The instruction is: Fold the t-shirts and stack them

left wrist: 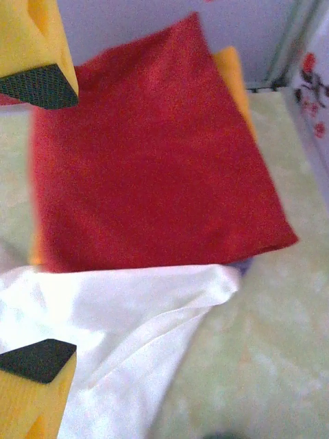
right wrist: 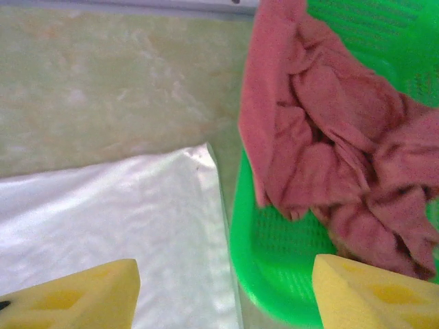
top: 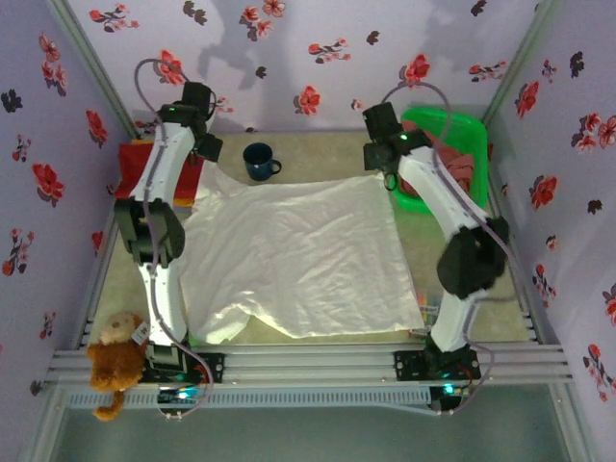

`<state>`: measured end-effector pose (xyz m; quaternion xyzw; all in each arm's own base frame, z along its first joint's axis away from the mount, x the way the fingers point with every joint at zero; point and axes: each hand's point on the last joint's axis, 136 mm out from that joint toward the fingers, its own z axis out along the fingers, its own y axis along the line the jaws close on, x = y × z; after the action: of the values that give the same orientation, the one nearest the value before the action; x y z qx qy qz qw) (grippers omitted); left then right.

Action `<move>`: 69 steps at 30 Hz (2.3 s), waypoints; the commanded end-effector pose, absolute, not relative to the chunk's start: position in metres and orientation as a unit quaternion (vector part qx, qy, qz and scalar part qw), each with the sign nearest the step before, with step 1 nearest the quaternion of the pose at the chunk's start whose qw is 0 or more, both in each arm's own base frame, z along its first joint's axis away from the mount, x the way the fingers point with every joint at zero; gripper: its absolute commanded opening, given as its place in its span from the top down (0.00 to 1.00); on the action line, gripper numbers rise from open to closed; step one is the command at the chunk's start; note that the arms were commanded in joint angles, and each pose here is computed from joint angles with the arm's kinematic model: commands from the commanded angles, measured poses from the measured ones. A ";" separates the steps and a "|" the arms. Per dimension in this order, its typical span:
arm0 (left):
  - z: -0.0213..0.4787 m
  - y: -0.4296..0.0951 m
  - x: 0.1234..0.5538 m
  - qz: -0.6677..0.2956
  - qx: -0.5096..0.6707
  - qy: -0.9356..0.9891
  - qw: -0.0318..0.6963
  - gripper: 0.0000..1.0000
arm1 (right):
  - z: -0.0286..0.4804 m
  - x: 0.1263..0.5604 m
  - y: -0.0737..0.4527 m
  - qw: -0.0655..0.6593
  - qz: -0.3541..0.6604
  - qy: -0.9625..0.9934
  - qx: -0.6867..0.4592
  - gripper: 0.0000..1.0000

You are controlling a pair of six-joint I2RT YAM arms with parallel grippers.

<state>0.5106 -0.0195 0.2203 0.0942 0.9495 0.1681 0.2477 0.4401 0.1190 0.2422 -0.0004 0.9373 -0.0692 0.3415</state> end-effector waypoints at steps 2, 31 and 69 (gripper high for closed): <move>0.227 -0.029 0.394 0.083 0.020 0.987 0.135 0.11 | 0.229 0.343 0.106 0.259 -0.038 0.963 0.059 0.33; 0.115 -0.111 0.165 0.055 0.025 0.995 -0.074 0.15 | 0.037 0.109 0.097 -0.017 0.003 0.969 0.245 0.76; 0.011 -0.144 0.094 0.098 -0.034 0.986 -0.134 0.34 | 0.024 0.101 0.097 -0.007 0.037 0.974 0.222 1.00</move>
<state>0.0927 -0.1373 0.0236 -0.0226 0.9849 0.1032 -0.1370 0.1085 0.1060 0.0261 0.2246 0.9730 0.0529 -0.0069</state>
